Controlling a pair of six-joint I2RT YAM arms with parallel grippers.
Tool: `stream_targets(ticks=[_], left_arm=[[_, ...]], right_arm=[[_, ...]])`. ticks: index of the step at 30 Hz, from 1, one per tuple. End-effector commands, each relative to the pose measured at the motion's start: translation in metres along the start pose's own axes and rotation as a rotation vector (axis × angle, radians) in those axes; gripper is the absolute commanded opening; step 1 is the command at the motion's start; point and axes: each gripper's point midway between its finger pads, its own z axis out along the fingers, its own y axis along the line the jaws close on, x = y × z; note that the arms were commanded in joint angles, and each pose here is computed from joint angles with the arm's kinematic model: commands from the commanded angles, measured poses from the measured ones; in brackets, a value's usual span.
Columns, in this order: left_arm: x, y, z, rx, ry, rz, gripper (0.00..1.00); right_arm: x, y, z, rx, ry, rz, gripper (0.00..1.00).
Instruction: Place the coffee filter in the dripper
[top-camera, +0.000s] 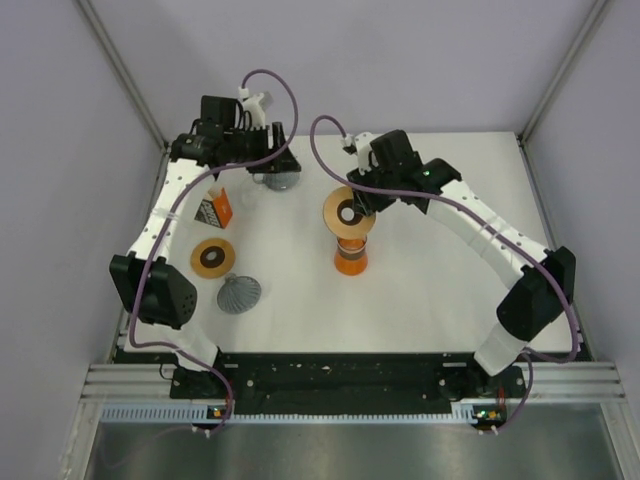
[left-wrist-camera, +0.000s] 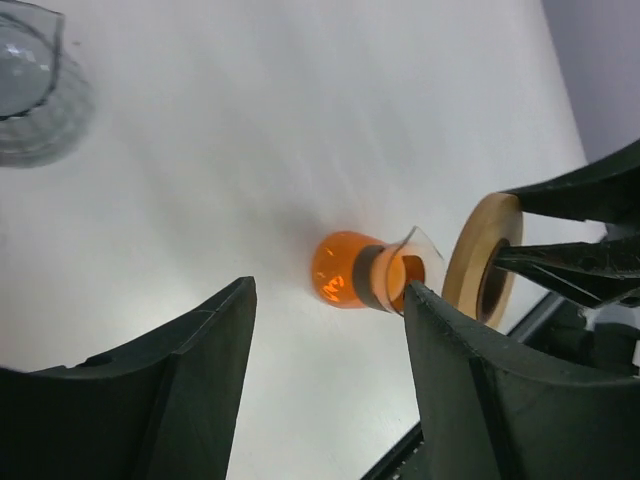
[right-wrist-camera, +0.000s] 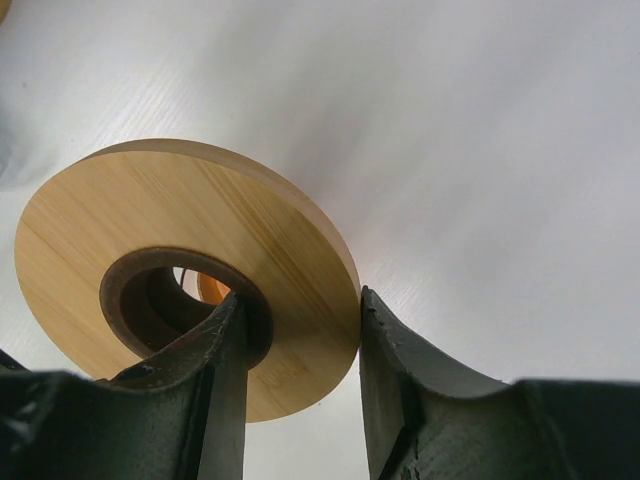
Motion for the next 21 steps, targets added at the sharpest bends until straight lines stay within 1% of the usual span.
stream_targets(ticks=[1, 3, 11, 15, 18, 20, 21], left_arm=[[-0.025, 0.012, -0.037, -0.131, -0.113, 0.111, 0.66], [-0.024, 0.013, -0.039, -0.129, -0.113, 0.115, 0.66], [-0.024, 0.020, -0.042, -0.148, -0.117, 0.123, 0.66], [-0.022, 0.019, -0.041, -0.137, -0.109, 0.120, 0.66], [-0.022, 0.020, -0.040, -0.136, -0.105, 0.121, 0.66], [-0.021, 0.020, -0.040, -0.135, -0.103, 0.123, 0.66], [-0.022, 0.020, -0.040, -0.135, -0.104, 0.124, 0.66]], right_arm=[[0.017, 0.000, 0.000, -0.002, 0.142, 0.009, 0.00], [0.021, 0.002, 0.006, -0.016, 0.169, 0.006, 0.00], [0.036, 0.004, 0.029, 0.016, 0.262, -0.047, 0.00], [0.039, 0.004, 0.033, 0.017, 0.283, -0.052, 0.00], [0.040, 0.005, 0.036, 0.016, 0.289, -0.057, 0.09], [0.041, 0.005, 0.037, 0.015, 0.293, -0.060, 0.18], [0.042, 0.005, 0.039, 0.013, 0.298, -0.059, 0.25]])
